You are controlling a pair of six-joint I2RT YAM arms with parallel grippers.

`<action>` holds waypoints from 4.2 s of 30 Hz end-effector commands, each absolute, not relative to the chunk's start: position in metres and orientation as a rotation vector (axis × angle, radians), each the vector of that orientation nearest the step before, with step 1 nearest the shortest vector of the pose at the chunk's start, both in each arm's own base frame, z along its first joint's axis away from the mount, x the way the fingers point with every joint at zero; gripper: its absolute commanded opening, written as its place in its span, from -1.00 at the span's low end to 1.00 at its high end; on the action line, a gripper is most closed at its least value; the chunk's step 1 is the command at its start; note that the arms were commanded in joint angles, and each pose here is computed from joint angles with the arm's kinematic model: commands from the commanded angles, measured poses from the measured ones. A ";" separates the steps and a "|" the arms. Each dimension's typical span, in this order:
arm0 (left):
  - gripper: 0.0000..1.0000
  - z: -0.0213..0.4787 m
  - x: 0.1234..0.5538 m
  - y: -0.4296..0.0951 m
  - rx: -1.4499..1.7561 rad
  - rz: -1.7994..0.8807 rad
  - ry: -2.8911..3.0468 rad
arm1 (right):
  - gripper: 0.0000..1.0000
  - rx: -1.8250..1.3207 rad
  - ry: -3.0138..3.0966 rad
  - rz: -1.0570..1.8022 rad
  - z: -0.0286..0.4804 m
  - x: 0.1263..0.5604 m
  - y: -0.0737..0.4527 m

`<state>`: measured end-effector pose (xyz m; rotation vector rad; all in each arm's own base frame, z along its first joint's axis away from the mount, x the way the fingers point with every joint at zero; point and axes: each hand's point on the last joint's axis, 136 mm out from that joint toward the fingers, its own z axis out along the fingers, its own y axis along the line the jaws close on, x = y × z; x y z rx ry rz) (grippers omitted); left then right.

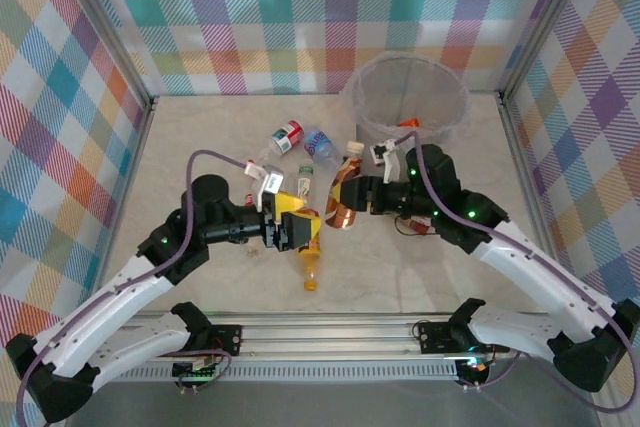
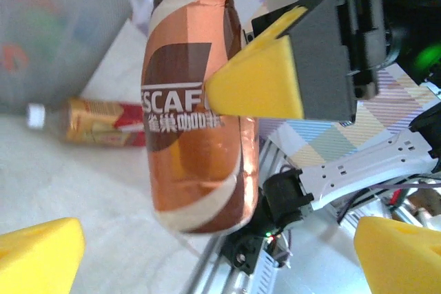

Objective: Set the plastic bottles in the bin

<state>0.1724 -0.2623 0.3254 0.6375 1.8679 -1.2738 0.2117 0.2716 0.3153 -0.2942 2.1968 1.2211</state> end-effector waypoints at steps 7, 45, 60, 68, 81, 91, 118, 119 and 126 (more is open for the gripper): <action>1.00 0.375 0.186 -0.256 0.867 -0.954 1.622 | 0.08 -0.320 2.124 0.596 0.372 0.253 0.201; 1.00 0.348 0.243 -0.276 0.804 -0.794 1.579 | 0.08 -0.190 2.438 0.272 0.334 0.459 0.128; 1.00 0.334 0.252 -0.276 0.797 -0.762 1.681 | 0.12 -0.214 2.689 0.292 0.238 0.474 0.132; 1.00 0.331 0.255 -0.275 0.771 -0.766 1.710 | 0.17 -0.219 2.797 0.263 0.202 0.466 0.128; 1.00 0.325 0.257 -0.276 0.781 -0.747 1.737 | 0.61 -0.189 2.742 0.206 0.225 0.467 0.120; 1.00 0.322 0.258 -0.275 0.782 -0.739 1.765 | 0.61 -0.177 2.582 0.286 0.286 0.455 0.125; 1.00 0.274 0.244 -0.249 0.713 -0.636 2.216 | 0.61 -0.349 2.309 0.680 0.322 0.267 0.162; 1.00 0.266 0.243 -0.245 0.680 -0.623 2.271 | 0.62 -0.359 2.303 0.722 0.320 0.260 0.166; 1.00 0.205 0.235 -0.234 0.385 -0.612 2.586 | 0.72 -0.411 2.288 1.011 0.296 0.227 0.193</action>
